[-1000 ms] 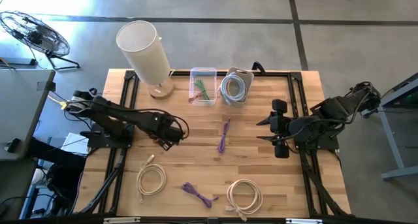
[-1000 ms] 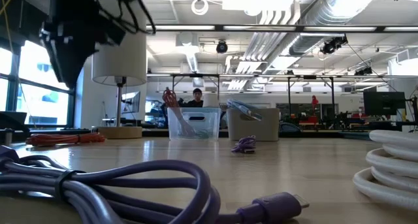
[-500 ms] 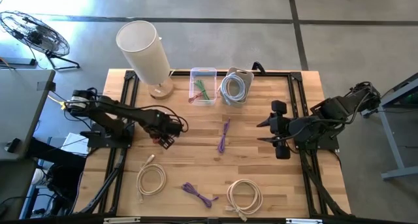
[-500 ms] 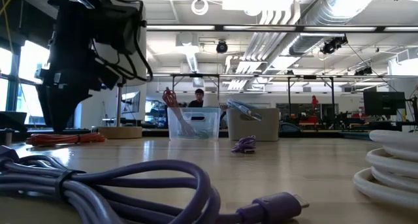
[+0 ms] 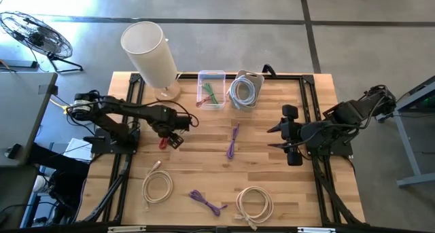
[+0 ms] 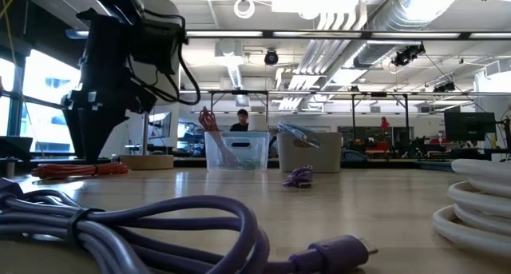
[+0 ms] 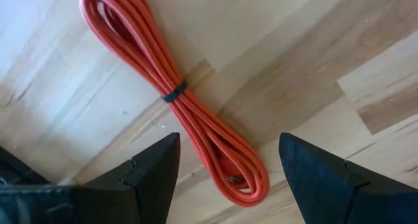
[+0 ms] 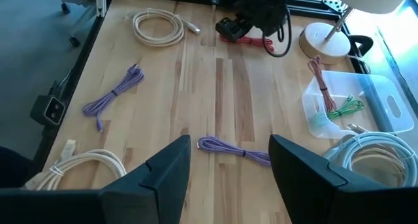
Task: Pick & Place USB Port
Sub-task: Put the red charger cable into the transparent bin
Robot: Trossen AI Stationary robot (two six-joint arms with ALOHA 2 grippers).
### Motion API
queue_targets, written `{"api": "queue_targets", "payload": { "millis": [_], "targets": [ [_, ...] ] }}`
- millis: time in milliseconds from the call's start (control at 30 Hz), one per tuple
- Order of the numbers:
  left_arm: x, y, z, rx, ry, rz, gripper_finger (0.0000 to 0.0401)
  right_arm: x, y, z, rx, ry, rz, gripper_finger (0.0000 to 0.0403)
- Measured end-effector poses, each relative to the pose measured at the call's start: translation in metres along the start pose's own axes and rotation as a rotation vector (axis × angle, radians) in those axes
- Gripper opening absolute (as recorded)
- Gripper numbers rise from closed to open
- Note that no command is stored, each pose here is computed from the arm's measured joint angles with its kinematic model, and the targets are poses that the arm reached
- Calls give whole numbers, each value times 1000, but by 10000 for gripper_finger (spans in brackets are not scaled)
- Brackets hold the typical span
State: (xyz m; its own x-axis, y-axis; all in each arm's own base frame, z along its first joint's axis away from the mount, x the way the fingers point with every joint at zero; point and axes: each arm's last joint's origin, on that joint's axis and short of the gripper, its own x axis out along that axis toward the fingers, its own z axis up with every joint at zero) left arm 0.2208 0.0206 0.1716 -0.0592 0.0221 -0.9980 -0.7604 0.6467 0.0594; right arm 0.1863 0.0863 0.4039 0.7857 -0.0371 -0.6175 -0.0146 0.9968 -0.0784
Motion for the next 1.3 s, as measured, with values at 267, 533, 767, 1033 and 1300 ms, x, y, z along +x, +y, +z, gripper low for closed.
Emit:
{"api": "queue_targets", "payload": {
  "millis": [267,533,767,1033,1300],
  "targets": [
    [0,2,1,10,22,-9,254,0,0,0,-9,0,0,199],
    [4,1,2,41,42,3,254,0,0,0,-11,-1,-1,199],
    [20,-5,6,80,101,28,251,0,0,0,-7,-1,-1,199],
    [32,-11,10,187,138,14,173,0,0,0,11,-1,-1,199],
    [36,-13,11,276,148,-2,26,0,0,0,12,-2,-1,199]
  ]
}}
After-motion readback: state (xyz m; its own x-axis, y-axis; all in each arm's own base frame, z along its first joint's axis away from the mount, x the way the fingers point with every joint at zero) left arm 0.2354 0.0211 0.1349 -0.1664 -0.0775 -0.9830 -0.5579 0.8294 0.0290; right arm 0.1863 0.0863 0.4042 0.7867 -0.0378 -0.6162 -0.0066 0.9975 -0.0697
